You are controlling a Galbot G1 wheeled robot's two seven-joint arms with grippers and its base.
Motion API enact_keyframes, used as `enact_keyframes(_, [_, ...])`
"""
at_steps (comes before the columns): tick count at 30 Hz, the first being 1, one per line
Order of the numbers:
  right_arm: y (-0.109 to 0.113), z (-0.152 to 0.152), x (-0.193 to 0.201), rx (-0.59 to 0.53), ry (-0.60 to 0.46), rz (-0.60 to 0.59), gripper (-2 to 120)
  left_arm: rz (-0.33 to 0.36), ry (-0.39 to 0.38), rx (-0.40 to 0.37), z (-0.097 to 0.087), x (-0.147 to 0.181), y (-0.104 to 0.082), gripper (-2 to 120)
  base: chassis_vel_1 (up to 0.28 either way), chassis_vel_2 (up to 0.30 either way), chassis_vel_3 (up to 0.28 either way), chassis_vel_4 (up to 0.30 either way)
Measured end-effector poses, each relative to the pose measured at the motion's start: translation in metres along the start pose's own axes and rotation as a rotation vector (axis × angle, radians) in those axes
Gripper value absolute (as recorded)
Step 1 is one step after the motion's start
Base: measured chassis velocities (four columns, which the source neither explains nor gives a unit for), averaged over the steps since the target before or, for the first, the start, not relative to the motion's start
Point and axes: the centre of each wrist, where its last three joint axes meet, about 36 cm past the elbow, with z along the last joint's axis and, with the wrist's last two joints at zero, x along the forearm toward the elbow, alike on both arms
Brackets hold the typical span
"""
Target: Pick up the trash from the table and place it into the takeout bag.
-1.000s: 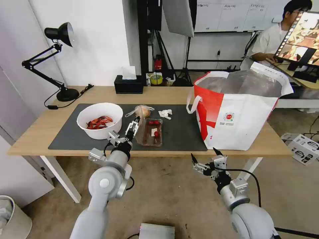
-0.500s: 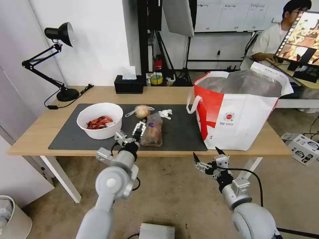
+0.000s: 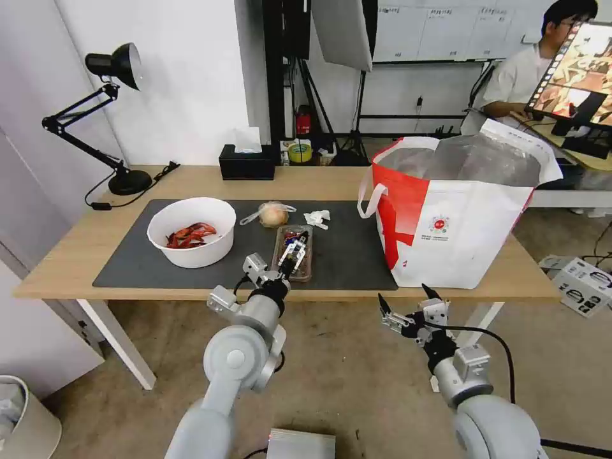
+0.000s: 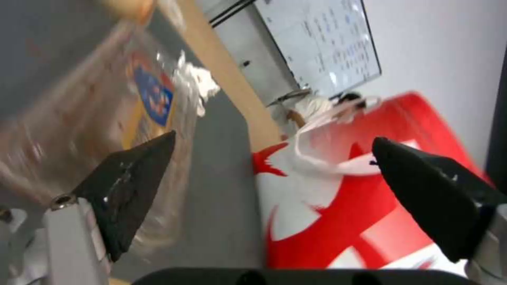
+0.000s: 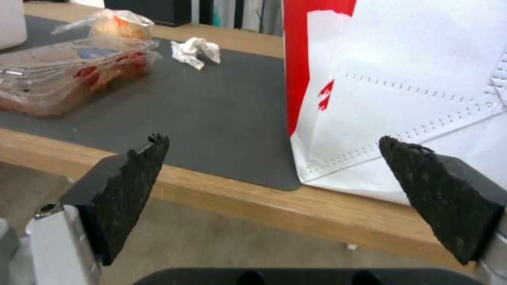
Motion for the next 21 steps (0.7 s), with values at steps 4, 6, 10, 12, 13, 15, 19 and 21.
enact_keyframes(4, [-0.001,-0.001,0.002,0.002,-0.002,0.001,100,0.030,-0.015,-0.196,-0.007,0.001,0.013,100,0.000,0.000,0.000,0.000])
enact_keyframes(6, [0.000,-0.002,0.002,0.002,-0.002,0.000,100,0.058,-0.032,-0.411,-0.019,-0.003,0.026,94,0.000,0.000,0.000,0.000])
enact_keyframes(10, [-0.001,-0.003,0.003,0.004,-0.004,-0.001,100,0.142,-0.011,-0.806,-0.049,-0.009,0.049,78,0.000,0.000,0.000,0.000])
enact_keyframes(12, [-0.002,-0.003,0.004,0.005,-0.005,0.000,100,0.173,0.010,-0.934,-0.059,-0.011,0.056,73,0.000,0.000,0.000,0.000])
enact_keyframes(13, [-0.002,-0.004,0.004,0.007,-0.005,0.002,100,0.201,0.031,-1.045,-0.068,-0.013,0.062,68,0.000,0.000,0.000,0.000])
enact_keyframes(15, [-0.003,-0.003,0.004,0.007,-0.005,0.002,100,0.216,0.046,-1.102,-0.072,-0.014,0.066,65,0.000,0.000,0.000,0.000])
enact_keyframes(19, [-0.002,-0.003,0.004,0.004,-0.004,0.002,100,0.253,0.104,-1.197,-0.073,-0.018,0.076,45,0.000,0.000,0.000,0.000])
enact_keyframes(21, [-0.002,-0.003,0.005,0.002,-0.004,0.002,100,0.257,0.114,-1.199,-0.071,-0.020,0.077,39,0.000,0.000,0.000,0.000])
